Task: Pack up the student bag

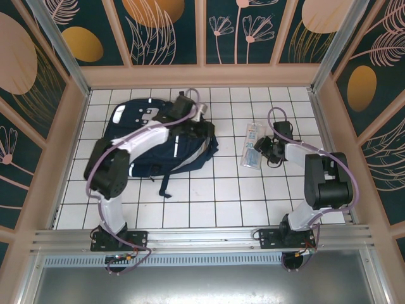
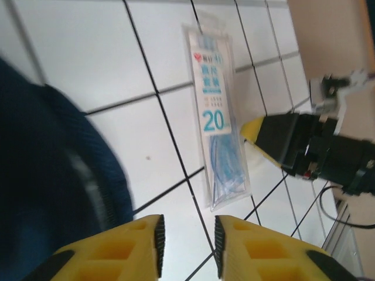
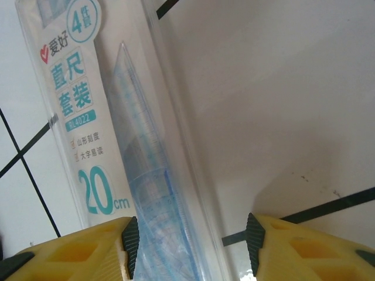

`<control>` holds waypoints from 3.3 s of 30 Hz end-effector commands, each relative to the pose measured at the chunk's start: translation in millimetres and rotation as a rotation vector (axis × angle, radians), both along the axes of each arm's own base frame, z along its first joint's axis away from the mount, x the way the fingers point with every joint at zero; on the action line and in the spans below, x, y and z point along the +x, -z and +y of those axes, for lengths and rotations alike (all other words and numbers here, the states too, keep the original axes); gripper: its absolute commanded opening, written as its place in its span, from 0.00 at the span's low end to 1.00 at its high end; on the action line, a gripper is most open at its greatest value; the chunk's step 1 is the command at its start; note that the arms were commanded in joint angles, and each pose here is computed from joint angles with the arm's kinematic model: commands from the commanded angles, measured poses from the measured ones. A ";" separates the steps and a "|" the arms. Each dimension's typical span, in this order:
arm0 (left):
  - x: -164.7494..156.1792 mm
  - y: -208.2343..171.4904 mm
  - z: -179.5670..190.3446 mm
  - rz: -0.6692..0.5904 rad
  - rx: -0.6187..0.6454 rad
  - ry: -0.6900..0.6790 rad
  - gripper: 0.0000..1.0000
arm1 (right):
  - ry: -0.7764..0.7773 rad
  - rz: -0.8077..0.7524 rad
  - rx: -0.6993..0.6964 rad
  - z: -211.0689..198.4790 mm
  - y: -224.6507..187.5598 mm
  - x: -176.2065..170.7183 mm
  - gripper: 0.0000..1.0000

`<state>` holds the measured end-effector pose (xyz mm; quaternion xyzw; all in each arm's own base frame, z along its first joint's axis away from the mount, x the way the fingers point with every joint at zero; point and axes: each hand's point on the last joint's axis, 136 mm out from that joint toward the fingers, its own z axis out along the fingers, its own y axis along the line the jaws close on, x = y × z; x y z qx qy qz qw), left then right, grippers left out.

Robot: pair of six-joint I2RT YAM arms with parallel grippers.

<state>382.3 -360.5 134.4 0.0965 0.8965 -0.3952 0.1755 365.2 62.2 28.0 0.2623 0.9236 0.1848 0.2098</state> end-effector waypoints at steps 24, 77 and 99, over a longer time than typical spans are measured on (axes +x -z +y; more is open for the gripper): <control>-13.6 141.0 -101.5 0.152 0.121 0.127 0.17 | -0.242 -0.102 0.285 61.7 -10.8 4.0 0.49; 38.5 38.9 113.7 -0.234 0.997 -0.286 0.17 | -0.287 -0.250 0.329 103.6 -92.3 -14.0 0.00; 52.5 -120.2 130.7 -0.313 0.427 -0.378 0.00 | -0.466 -0.382 0.578 211.5 -162.0 -8.1 0.00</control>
